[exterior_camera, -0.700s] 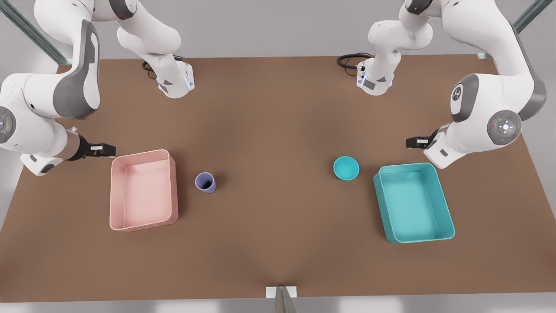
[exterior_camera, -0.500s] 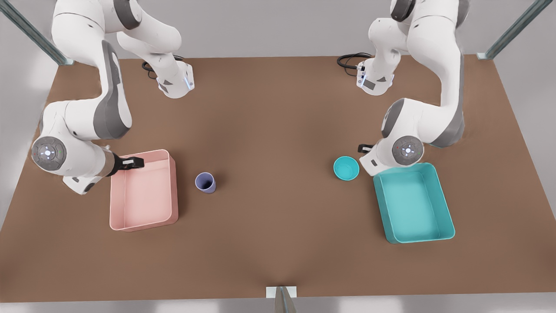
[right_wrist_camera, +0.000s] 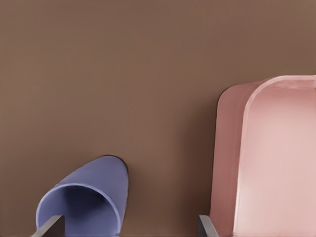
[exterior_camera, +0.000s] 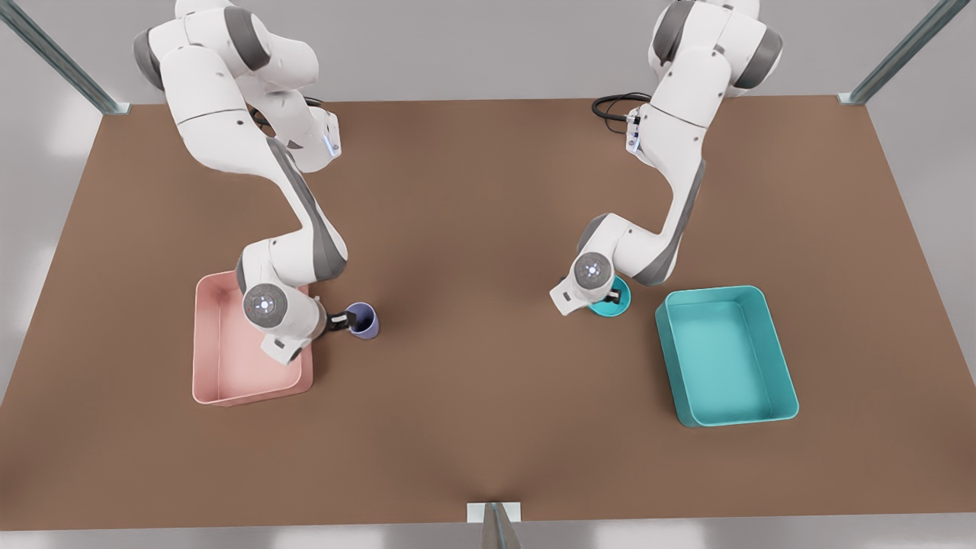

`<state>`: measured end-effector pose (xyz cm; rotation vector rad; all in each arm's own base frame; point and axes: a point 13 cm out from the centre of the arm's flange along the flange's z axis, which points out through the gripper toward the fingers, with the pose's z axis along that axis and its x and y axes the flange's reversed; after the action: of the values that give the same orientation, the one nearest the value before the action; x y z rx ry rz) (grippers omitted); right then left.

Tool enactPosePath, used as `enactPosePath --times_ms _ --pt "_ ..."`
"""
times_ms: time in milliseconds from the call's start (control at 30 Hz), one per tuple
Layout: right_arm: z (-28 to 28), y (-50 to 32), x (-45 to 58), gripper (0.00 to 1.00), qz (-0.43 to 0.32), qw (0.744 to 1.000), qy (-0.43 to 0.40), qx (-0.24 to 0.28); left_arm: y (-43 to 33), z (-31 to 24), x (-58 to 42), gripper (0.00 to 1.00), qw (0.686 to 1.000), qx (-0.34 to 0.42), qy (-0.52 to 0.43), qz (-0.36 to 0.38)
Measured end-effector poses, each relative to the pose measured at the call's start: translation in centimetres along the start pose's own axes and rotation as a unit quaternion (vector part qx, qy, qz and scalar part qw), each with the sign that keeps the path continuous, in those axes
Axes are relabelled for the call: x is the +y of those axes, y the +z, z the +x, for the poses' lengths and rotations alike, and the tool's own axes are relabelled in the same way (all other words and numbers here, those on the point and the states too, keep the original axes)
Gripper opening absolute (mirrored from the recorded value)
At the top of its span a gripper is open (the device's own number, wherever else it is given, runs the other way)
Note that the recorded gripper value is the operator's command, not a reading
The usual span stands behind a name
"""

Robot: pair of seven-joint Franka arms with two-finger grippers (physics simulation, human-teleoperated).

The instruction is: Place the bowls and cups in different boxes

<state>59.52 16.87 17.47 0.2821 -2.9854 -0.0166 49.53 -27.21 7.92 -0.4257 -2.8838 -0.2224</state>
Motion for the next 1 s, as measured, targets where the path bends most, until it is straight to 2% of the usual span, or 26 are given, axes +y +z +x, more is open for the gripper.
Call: enactPosePath --times_ms 33,100,133,167,200,233,267,367,467,633,733,767,800,833,867,1000 --pt "0.6 0.2 0.1 1.00 0.001 1.000 0.004 -0.005 0.4 -0.2 -0.1 1.00 1.000 -0.003 -0.003 0.001" --pt "1.8 0.9 0.3 1.00 0.001 1.000 0.012 -0.010 1.0 -0.5 -0.3 0.91 1.000 -0.009 -0.009 0.002" --pt "2.1 1.3 0.3 1.00 0.001 1.000 0.016 -0.012 1.3 -0.7 -0.3 0.78 1.000 -0.011 -0.011 0.002" --pt "2.3 1.7 0.4 1.00 0.000 1.000 0.021 -0.014 1.5 -0.8 -0.2 0.60 1.000 -0.013 -0.013 0.000" --pt "2.2 2.0 0.5 1.00 -0.002 1.000 0.026 -0.017 1.6 -1.0 0.0 0.45 1.000 -0.016 -0.015 -0.002" --pt "2.1 2.2 0.5 1.00 -0.004 0.999 0.031 -0.020 1.6 -1.2 0.2 0.36 1.000 -0.019 -0.017 -0.005" --pt "1.9 2.5 0.6 1.00 -0.006 0.999 0.035 -0.022 1.6 -1.4 0.4 0.31 1.000 -0.022 -0.019 -0.009" --pt "1.9 4.2 0.6 1.00 -0.009 0.999 0.047 -0.018 1.4 -1.8 1.1 0.21 0.999 -0.033 -0.022 -0.024" --pt "2.1 5.6 0.7 1.00 -0.011 0.998 0.056 -0.011 0.6 -2.4 2.0 0.21 0.998 -0.044 -0.031 -0.034" --pt "2.5 7.2 0.9 1.00 -0.011 0.998 0.066 -0.003 -11.4 -4.9 5.4 0.21 0.991 -0.102 -0.073 -0.038" --pt "2.7 8.2 1.1 0.99 -0.011 0.997 0.070 0.004 -20.1 -7.3 16.7 0.21 0.974 -0.144 -0.176 -0.023" --pt "2.7 8.4 1.2 0.90 -0.011 0.997 0.072 0.005 -21.0 -8.1 21.0 0.21 0.966 -0.148 -0.211 -0.020" --pt "2.7 8.6 1.2 0.66 -0.012 0.997 0.073 0.006 -21.1 -8.9 25.2 0.21 0.959 -0.147 -0.243 -0.016" --pt "2.7 8.6 1.2 0.51 -0.012 0.997 0.074 0.007 -20.1 -9.8 28.3 0.21 0.953 -0.142 -0.266 -0.013" --pt "2.7 8.6 1.3 0.41 -0.013 0.997 0.075 0.006 -18.4 -10.4 30.5 0.21 0.950 -0.131 -0.283 -0.013" --pt "2.4 8.6 2.3 0.21 -0.019 0.997 0.071 0.005 -10.0 -9.3 32.6 0.21 0.950 -0.071 -0.305 -0.016"
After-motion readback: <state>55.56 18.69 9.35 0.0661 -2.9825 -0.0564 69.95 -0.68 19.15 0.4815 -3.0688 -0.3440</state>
